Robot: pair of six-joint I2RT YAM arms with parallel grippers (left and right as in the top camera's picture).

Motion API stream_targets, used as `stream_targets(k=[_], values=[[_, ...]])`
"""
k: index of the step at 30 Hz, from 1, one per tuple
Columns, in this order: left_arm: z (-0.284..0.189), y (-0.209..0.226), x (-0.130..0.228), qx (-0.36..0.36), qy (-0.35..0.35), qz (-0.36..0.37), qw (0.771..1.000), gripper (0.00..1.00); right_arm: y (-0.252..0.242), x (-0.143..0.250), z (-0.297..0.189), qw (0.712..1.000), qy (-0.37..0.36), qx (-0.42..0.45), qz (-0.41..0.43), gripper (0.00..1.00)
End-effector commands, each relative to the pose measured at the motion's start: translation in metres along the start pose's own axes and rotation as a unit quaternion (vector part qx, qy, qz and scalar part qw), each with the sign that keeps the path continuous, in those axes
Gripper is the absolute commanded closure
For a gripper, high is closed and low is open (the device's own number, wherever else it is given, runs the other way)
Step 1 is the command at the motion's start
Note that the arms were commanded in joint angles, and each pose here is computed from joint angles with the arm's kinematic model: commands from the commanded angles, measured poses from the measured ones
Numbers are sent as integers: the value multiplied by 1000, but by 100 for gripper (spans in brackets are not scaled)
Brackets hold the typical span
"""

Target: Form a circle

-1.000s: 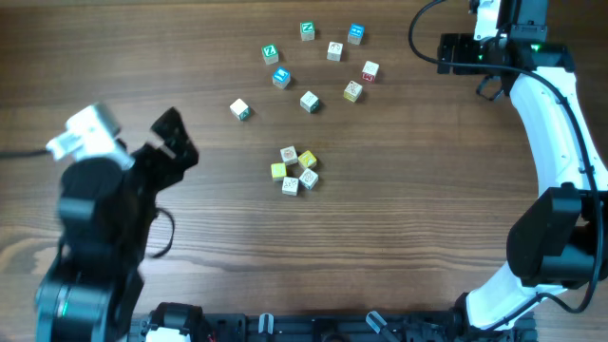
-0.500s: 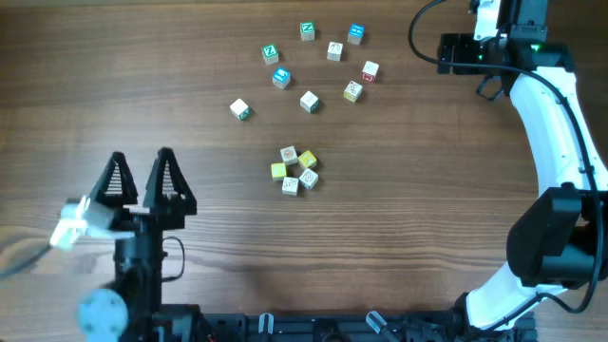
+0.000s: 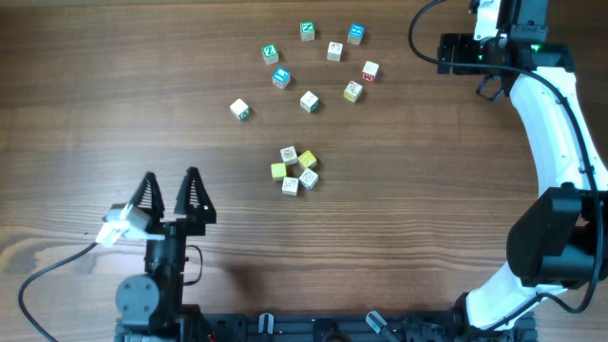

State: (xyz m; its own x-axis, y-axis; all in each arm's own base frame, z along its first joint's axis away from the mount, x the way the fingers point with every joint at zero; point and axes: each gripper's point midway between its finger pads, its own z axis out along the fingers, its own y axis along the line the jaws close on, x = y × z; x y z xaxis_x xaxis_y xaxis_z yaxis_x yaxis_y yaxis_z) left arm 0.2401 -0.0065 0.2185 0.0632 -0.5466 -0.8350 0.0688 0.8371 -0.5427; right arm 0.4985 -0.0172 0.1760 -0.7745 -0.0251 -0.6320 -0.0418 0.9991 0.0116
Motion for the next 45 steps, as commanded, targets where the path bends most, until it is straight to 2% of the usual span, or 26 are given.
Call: stream_targets(k=[1, 3, 11, 45], values=[[-5, 32, 39, -65, 73, 5, 995, 0, 0, 8, 9, 1000, 12, 2, 6, 0], [-8, 46, 51, -91, 97, 36, 990, 0, 0, 8, 9, 1000, 12, 2, 6, 0], [-9, 51, 49, -93, 101, 110, 984, 0, 0, 8, 9, 1000, 12, 2, 6, 0], [-9, 50, 48, -92, 100, 109, 985, 0, 0, 8, 9, 1000, 13, 2, 6, 0]])
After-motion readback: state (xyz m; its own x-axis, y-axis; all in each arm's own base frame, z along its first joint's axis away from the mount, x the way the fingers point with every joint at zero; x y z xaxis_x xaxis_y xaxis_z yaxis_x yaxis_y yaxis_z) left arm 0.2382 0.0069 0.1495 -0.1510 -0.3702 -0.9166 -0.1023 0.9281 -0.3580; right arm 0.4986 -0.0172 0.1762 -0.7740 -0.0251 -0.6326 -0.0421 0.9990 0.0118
